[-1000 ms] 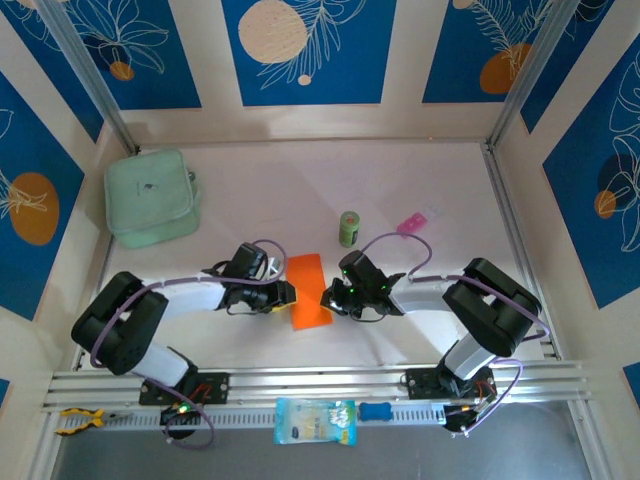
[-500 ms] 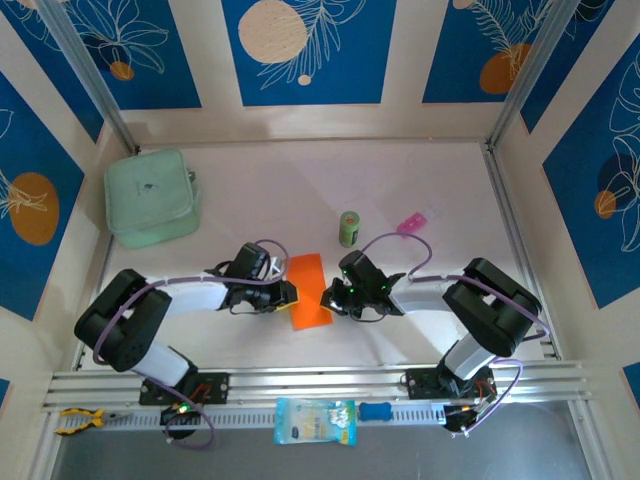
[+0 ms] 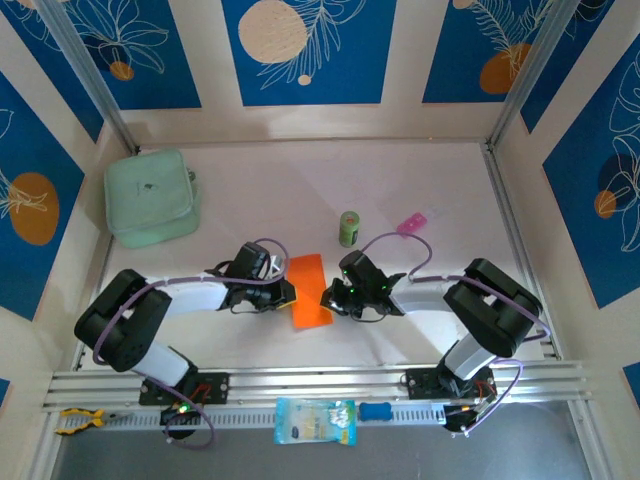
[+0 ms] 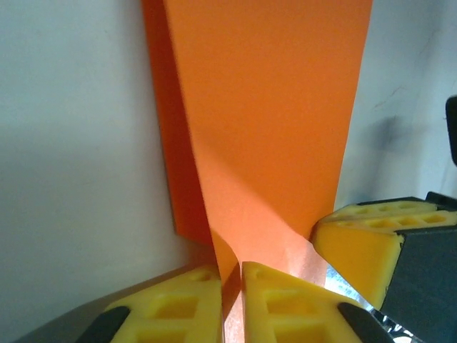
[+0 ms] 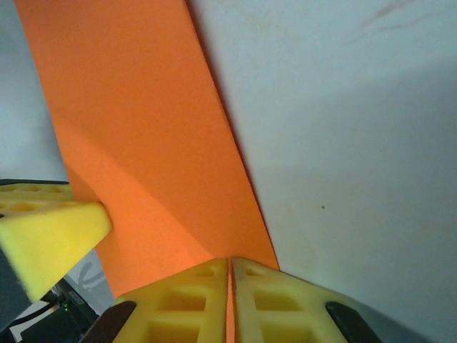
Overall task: Fold a paper plane with a square sheet of paper (pick it up from the middle)
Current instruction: Third fold the triangle at the center of the table.
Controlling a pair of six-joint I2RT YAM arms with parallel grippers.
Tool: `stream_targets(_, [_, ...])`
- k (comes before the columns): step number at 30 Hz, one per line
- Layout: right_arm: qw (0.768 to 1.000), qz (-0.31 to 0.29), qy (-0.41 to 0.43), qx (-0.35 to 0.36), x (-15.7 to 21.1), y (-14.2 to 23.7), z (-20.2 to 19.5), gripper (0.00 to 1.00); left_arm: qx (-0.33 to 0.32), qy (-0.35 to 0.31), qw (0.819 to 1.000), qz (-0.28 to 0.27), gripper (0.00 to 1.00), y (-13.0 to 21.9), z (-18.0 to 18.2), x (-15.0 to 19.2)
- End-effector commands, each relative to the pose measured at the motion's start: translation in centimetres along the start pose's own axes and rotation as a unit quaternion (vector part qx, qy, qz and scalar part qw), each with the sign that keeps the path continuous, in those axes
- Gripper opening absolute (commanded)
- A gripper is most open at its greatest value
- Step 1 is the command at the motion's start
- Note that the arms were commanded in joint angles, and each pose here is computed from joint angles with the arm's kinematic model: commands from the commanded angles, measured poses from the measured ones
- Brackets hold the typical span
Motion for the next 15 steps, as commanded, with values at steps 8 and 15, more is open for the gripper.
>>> stream_targets(8, [0.988, -0.018, 0.147, -0.043, 0.9, 3.3, 2.2, 0.3, -0.023, 0.002, 0.999, -0.03, 0.04, 1.9, -0.2, -0.3])
stream_targets(15, [0.955, -0.021, 0.297, -0.018, 2.3, 4.8, 3.9, 0.46, -0.014, 0.001, 0.999, -0.03, 0.05, 2.3, -0.7, -0.4])
Point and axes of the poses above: each hand's point on the last joint's axis, 136 mm out from that joint toward the fingers, its own y axis back along the fingers, its own z axis along the line the jaws close on, x = y × z, the point moved 2 cm from there along y, back along the fingers, and after that the axes turned 10 degrees about -y, right-handed, at the moved point
